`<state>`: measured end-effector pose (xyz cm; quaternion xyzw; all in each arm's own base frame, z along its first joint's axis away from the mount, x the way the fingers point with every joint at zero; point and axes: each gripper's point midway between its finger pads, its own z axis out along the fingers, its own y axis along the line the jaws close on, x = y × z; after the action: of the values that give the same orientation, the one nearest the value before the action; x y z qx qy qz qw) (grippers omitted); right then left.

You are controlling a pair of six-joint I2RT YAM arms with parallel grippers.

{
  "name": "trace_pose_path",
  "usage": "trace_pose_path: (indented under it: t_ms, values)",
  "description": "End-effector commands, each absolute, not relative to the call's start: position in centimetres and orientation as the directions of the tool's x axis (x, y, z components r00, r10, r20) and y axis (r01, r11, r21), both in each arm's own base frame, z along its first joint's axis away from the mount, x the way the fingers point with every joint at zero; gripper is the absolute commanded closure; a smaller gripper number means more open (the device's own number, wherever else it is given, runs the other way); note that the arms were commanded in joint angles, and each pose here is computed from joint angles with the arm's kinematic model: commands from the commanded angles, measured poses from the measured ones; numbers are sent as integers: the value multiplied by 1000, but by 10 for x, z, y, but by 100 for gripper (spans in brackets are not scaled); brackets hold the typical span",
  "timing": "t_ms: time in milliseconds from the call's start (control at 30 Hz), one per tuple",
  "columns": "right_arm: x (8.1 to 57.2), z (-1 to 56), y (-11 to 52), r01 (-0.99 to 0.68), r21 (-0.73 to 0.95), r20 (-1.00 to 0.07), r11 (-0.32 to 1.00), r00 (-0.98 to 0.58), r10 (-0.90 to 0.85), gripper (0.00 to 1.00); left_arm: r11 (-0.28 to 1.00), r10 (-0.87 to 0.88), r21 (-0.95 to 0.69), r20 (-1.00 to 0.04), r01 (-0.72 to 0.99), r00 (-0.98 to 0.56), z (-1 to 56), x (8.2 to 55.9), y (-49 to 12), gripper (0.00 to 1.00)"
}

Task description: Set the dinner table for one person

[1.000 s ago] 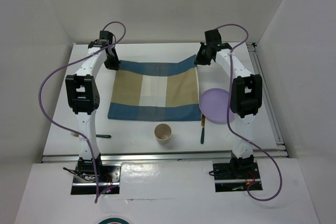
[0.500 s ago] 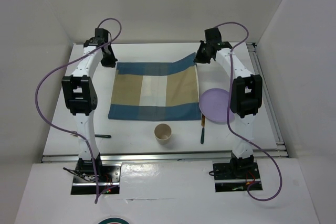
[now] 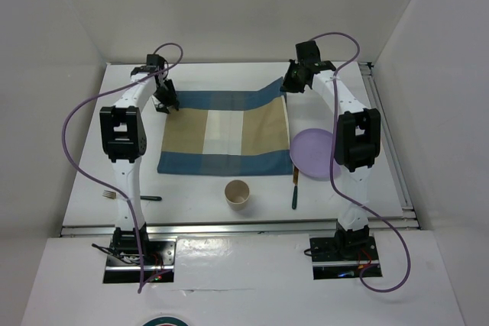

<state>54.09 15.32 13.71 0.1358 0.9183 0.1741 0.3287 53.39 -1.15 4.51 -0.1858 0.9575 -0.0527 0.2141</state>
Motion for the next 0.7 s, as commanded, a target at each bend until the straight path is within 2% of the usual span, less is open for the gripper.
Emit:
trace_pose_path:
  t_ms: [0,233,267,300,400,567,633,667]
  values:
    - [547,149,159,111,407,-585,906,-731,352,100,926,-375,-194,-368,-324,-851,37,532,-15,47]
    - [547,149,159,111,407,-585,906,-731,352,100,929,-368,-166,-349,-329,-862,23,528,-17,45]
    - [547,149,159,111,407,-585,906,-731,352,100,929,-368,-166,-349,-329,-862,23,528,-17,48]
    - [547,149,159,111,407,-585,906,-731,352,100,929,-368,-163,-341,-331,-865,20,525,-17,52]
    - [545,146,158,115,405,-579,907,-736,351,100,932,-360,-168,-354,-320,-863,31,525,-21,76]
    - [545,145,158,115,405,-579,907,-736,351,100,932,-360,-172,-364,-318,-859,38,526,-21,84]
    - [543,142,158,118,402,-573,908,-741,350,100,932,-360,-175,-372,-316,-855,42,526,-21,89]
    - [543,142,158,118,402,-573,908,-741,350,100,932,-360,-175,-372,-316,-855,42,526,-21,97]
